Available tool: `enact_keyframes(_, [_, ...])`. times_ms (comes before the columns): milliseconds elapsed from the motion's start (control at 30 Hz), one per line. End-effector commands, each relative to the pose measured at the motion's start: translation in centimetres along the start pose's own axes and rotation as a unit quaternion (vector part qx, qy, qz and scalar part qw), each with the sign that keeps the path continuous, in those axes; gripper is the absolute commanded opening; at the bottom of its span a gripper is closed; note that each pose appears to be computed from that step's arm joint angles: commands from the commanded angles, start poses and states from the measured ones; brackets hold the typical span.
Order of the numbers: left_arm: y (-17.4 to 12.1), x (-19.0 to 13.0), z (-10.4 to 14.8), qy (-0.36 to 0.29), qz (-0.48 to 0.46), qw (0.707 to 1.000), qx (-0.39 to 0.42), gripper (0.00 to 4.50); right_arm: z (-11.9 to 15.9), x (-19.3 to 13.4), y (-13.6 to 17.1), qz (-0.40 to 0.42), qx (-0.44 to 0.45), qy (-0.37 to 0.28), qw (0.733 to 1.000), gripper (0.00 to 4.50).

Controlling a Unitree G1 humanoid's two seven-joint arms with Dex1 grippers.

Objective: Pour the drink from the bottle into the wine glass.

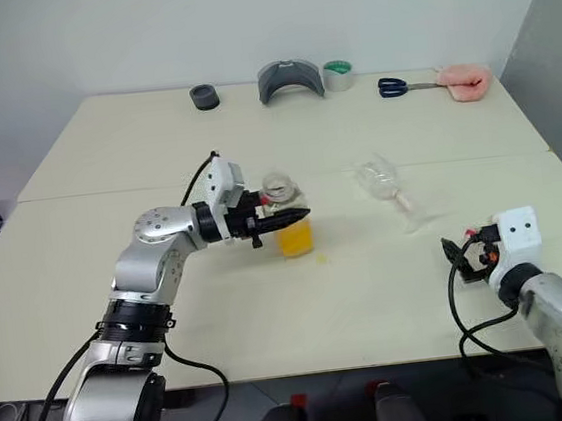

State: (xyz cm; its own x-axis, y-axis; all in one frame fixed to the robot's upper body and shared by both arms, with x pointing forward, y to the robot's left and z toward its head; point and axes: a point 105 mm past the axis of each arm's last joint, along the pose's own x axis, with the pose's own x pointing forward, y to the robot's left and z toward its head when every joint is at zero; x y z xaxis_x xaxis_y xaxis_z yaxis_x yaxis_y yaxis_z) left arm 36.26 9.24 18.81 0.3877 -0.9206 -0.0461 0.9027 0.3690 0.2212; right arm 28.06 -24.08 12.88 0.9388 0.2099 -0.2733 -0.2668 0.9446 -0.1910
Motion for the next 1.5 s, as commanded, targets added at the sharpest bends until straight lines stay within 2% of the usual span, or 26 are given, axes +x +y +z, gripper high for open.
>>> enact_keyframes(33, [1.4, -1.4, 2.6, -0.036, 0.05, 0.998, 0.028, 1.71, 1.7, -0.4, 1.3, 0.053, -0.087, -0.015, 0.995, 4.5])
enact_keyframes(133, [2.9, -2.5, 2.9, -0.04, 0.099, 0.994, 0.03, 1.71, 2.1, -0.3, 1.3, 0.059, -0.156, -0.006, 0.986, 4.5])
enact_keyframes(267, [4.7, -4.2, 2.9, -0.033, 0.161, 0.986, 0.04, 1.71, 1.8, -0.2, 1.0, 0.072, -0.286, 0.025, 0.955, 4.5])
enact_keyframes(300, [5.2, -4.8, 2.8, -0.028, 0.176, 0.983, 0.045, 1.71, 2.0, -0.2, 1.0, 0.076, -0.294, 0.024, 0.952, 4.5])
enact_keyframes(400, [6.2, -5.9, 2.7, -0.019, 0.209, 0.976, 0.051, 1.71, 4.3, 0.0, 2.3, 0.101, -0.212, -0.034, 0.972, 4.5])
enact_keyframes(467, [6.8, -6.5, 2.7, -0.02, 0.227, 0.972, 0.047, 1.71, 6.4, 0.0, 3.7, 0.135, -0.154, -0.082, 0.975, 4.5])
enact_keyframes(567, [8.5, -7.9, 2.7, -0.022, 0.276, 0.96, 0.037, 1.71, 9.4, -0.4, 7.5, 0.227, -0.083, -0.144, 0.96, 4.5])
enact_keyframes(667, [10.5, -9.8, 2.6, -0.028, 0.34, 0.94, 0.022, 1.71, 11.2, -0.1, 11.2, 0.304, -0.063, -0.165, 0.936, 4.5])
enact_keyframes(833, [12.5, -12.0, 1.9, -0.023, 0.408, 0.913, 0.008, 1.71, 12.4, 1.5, 15.5, 0.371, -0.068, -0.169, 0.91, 4.5])
enact_keyframes(1000, [13.2, -13.1, 0.7, -0.013, 0.438, 0.899, -0.006, 1.71, 13.1, 3.4, 19.3, 0.421, -0.081, -0.174, 0.887, 4.5])
enact_keyframes(1200, [13.7, -14.1, -0.3, 0.004, 0.466, 0.885, -0.016, 1.71, 13.8, 5.0, 21.2, 0.433, -0.094, -0.181, 0.878, 4.5])
enact_keyframes(1500, [13.8, -14.8, -1.9, 0.011, 0.48, 0.876, -0.035, 1.71, 14.7, 5.8, 22.1, 0.429, -0.106, -0.2, 0.875, 4.5])
